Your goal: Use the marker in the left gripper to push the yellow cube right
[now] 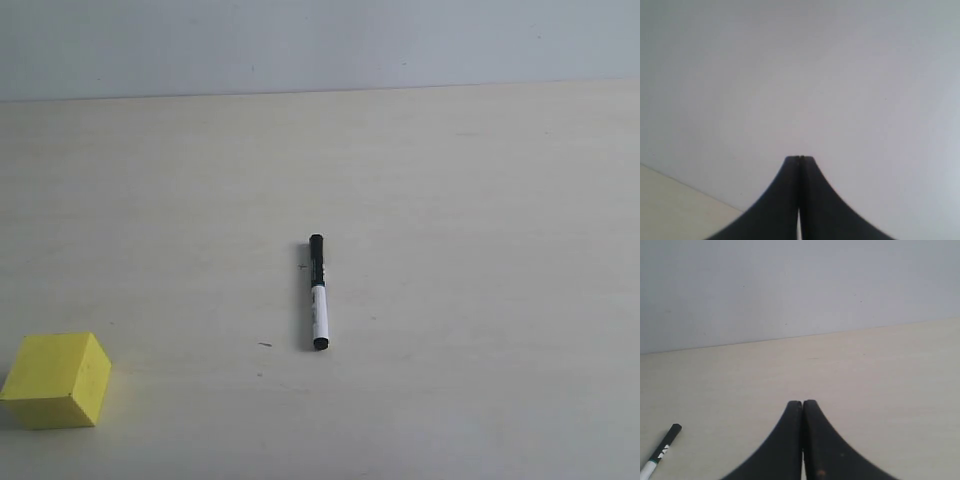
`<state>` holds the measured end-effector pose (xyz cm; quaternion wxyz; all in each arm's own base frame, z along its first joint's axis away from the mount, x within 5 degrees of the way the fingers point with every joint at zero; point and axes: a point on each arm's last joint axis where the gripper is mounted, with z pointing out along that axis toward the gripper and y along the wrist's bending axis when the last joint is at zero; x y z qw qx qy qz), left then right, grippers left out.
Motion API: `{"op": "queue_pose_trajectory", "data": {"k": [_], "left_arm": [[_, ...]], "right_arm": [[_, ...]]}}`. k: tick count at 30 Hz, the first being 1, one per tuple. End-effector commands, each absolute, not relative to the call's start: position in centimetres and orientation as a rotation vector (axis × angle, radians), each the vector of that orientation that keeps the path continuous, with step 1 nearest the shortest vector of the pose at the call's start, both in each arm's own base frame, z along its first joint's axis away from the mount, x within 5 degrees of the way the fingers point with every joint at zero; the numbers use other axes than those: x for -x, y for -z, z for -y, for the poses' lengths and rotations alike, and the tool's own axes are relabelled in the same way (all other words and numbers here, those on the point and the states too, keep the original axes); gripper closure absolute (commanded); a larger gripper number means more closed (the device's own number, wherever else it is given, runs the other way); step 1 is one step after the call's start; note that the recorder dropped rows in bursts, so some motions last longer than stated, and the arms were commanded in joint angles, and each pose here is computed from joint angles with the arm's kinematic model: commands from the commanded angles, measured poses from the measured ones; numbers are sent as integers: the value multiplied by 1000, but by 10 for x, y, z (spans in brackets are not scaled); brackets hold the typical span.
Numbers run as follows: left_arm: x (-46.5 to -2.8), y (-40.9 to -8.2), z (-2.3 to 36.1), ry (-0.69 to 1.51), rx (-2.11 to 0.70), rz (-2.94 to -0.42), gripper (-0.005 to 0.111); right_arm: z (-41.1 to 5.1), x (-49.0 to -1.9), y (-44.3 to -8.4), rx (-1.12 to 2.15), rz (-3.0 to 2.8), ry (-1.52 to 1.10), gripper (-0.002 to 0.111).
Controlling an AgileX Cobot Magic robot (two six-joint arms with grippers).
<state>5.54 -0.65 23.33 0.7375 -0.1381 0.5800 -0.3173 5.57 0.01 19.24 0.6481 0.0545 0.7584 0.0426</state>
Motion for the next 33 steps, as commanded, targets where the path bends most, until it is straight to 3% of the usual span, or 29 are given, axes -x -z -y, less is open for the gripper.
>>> {"op": "queue_pose_trajectory", "data": {"k": [1,6,12,21,26,33], "left_arm": [[-64,-263,12,605,190,-1283,107],[-94,-271,24,507,101,-1513,107],[-142,-306,45,380,-72,-1808,107],[-226,-340,116,293,-404,-2326,107],[-256,-331,171,334,-478,-2464,107],[-274,-291,242,296,-672,-2619,102]], "right_arm": [[0,-55,-192,-121,-1717,-89,108],[0,-55,-192,-121,-1717,-89,108],[0,-55,-192,-121,-1717,-89,108],[0,-55,-192,-121,-1717,-89,108],[0,-55,-192,-121,-1717,-89,108],[0,-55,-192,-121,-1717,-89,108]]}}
